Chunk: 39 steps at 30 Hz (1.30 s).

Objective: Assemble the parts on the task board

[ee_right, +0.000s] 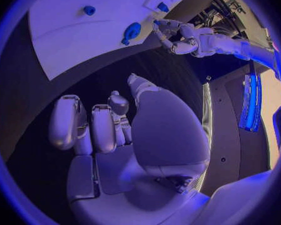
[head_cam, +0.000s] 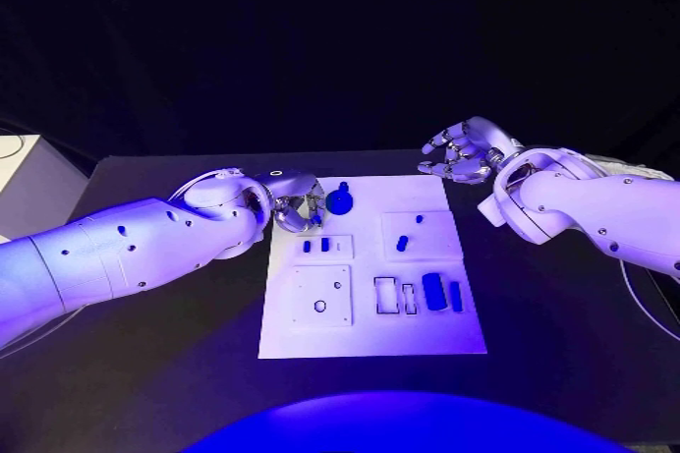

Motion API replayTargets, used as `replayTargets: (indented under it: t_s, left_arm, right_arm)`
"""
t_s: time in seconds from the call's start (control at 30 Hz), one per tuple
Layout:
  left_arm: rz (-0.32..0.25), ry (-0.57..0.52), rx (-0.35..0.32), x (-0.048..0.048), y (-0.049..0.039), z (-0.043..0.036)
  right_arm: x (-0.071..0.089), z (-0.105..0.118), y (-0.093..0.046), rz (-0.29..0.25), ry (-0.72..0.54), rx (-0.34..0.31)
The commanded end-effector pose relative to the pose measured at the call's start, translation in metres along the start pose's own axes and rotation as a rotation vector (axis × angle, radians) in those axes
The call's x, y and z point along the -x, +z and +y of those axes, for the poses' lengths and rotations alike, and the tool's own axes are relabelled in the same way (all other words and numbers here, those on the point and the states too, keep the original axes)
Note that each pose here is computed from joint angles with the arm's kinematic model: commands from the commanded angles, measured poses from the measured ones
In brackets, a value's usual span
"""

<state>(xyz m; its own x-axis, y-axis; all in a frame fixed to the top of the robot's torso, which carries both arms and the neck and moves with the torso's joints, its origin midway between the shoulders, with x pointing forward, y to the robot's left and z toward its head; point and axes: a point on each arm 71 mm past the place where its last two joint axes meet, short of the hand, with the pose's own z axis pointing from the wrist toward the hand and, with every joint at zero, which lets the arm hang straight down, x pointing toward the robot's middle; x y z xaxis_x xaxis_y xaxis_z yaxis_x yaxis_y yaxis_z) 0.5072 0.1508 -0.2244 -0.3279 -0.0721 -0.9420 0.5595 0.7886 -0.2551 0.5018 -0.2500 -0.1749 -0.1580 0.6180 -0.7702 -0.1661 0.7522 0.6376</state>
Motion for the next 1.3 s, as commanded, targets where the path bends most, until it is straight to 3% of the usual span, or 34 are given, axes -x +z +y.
replayTargets:
  t_s: [0.03,1.3]
  left_arm:
    - [-0.001,0.005,-0.01,-0.0004,0.0012,-0.0022]
    - [0.035,0.011,-0.005,-0.008,0.0044,-0.0025]
  right_arm:
    - [-0.0008,0.0011,-0.0002,0.009,-0.007,0.014]
    - [-0.0012,0.0013,0.0,0.012,-0.007,0.015]
